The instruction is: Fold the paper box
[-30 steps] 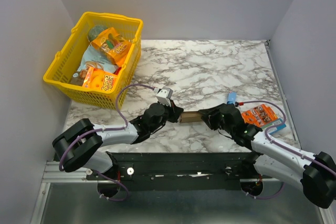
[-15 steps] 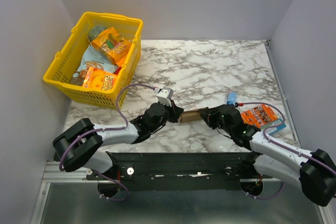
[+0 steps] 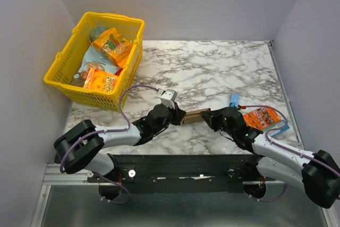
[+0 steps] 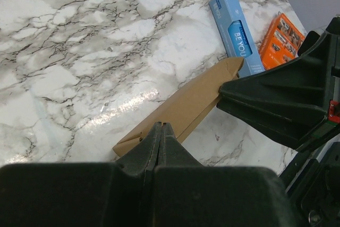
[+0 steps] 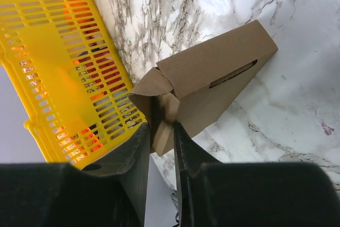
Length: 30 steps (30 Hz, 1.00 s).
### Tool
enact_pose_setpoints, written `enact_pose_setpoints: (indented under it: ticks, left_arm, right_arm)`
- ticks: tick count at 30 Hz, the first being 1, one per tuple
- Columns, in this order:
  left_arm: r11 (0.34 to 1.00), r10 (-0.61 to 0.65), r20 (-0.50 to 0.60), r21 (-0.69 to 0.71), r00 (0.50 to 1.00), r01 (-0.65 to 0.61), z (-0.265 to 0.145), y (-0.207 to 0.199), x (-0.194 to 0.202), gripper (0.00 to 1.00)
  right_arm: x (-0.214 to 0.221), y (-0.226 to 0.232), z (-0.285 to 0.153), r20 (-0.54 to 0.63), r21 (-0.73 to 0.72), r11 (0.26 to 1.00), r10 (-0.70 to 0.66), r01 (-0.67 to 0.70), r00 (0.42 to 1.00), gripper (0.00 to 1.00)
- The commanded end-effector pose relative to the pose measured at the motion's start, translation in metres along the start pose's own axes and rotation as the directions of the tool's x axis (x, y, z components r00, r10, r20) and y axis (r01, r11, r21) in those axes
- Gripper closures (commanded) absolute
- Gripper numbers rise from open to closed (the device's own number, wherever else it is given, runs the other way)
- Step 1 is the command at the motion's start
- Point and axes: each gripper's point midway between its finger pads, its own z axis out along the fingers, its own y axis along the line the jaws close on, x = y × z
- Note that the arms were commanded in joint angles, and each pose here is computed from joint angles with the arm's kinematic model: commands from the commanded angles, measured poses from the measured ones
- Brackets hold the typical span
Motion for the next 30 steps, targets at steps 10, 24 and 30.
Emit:
enact_pose_setpoints:
  ticks: [10, 24, 30]
  left_arm:
    - [0.979, 0.087, -0.259, -0.158, 0.962, -0.131, -0.022, 0.040, 0.058, 0.83]
    - [0.972, -0.206, -0.125, -0.142, 0.970, 0.188, -0.031, 0.029, 0.003, 0.30]
    - [0.955, -0.295, -0.100, -0.064, 0.950, 0.290, -0.029, 0.021, -0.003, 0.26]
  right_arm:
    - [-0.008, -0.082, 0.000, 0.021, 0.254, 0.966, -0.062, 0.055, 0.998, 0.76]
    - [-0.010, -0.076, 0.000, 0.029, 0.236, 0.970, -0.063, 0.055, 0.998, 0.76]
    - [-0.010, -0.072, 0.001, 0.029, 0.231, 0.971, -0.072, 0.063, 0.997, 0.76]
